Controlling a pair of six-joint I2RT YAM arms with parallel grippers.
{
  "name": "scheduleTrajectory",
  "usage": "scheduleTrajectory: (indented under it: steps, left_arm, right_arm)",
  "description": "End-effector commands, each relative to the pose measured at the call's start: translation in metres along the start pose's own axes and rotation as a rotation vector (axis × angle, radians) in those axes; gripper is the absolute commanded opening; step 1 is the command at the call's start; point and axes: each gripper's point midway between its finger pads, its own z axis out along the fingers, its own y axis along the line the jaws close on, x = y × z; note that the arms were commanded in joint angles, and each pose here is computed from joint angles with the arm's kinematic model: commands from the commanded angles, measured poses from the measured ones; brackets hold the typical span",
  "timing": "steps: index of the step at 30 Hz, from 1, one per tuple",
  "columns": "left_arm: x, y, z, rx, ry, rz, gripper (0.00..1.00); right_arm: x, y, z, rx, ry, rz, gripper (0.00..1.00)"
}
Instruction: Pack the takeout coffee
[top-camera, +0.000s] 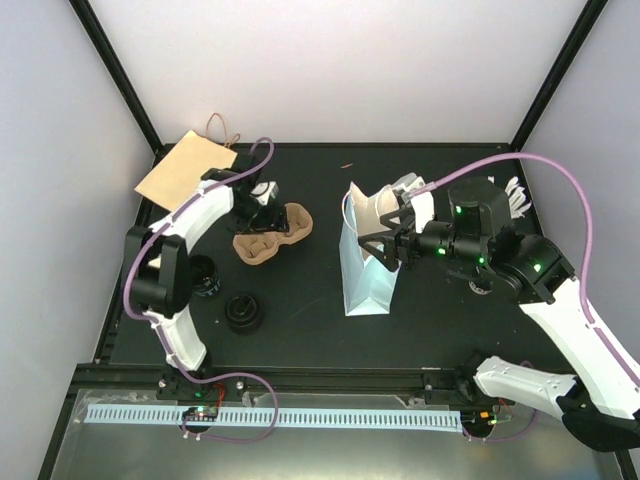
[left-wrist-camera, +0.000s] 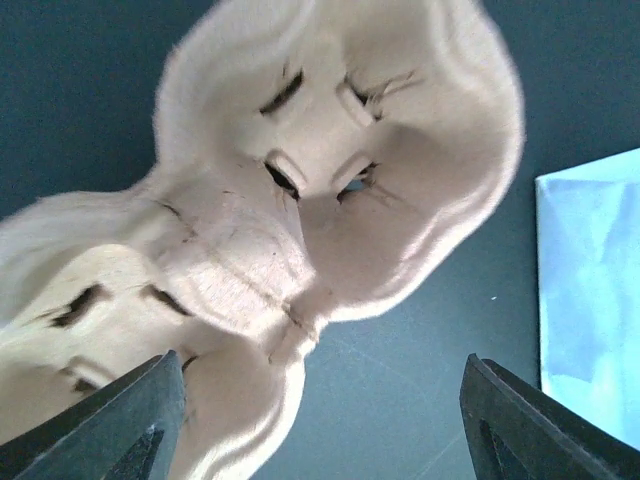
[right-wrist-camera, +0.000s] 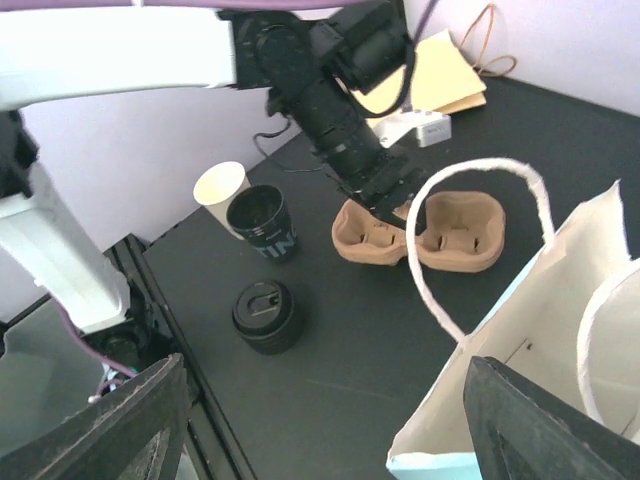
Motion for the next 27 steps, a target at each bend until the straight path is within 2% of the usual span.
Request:
scheduleTrajectory:
  steps: [1, 5, 7, 9, 18, 27]
  left_arm:
    - [-0.018, -0.015, -0.049, -0.059, -0.174, 0.131, 0.78]
    - [-0.021, -0.038, -0.047, -0.094, -0.189, 0.27, 0.76]
    - [-0.021, -0.057, -0.039, -0.083, -0.166, 0.348, 0.67]
    - [-0.025, -0.068, -0.03, -0.095, -0.143, 0.389, 0.64]
    - [-0.045, -0.08, 0.017, -0.12, -0.057, 0.418, 0.61]
    - [-0.047, -0.087, 0.039, -0.113, -0.016, 0.392, 0.59]
  right_arm:
    - [-0.024, 0.004, -0.011, 0.016, -0.106, -0.04, 0.77]
    - [-0.024, 0.002, -0.019, 0.035, -0.159, -0.053, 0.77]
    - [-0.023, 0.001, -0.023, 0.045, -0.173, -0.054, 0.77]
    - [-0.021, 0.0, -0.026, 0.052, -0.179, -0.052, 0.77]
    - [-0.012, -0.002, -0.042, 0.083, -0.196, -0.048, 0.78]
    - [-0.009, -0.006, -0.042, 0.1, -0.19, -0.041, 0.79]
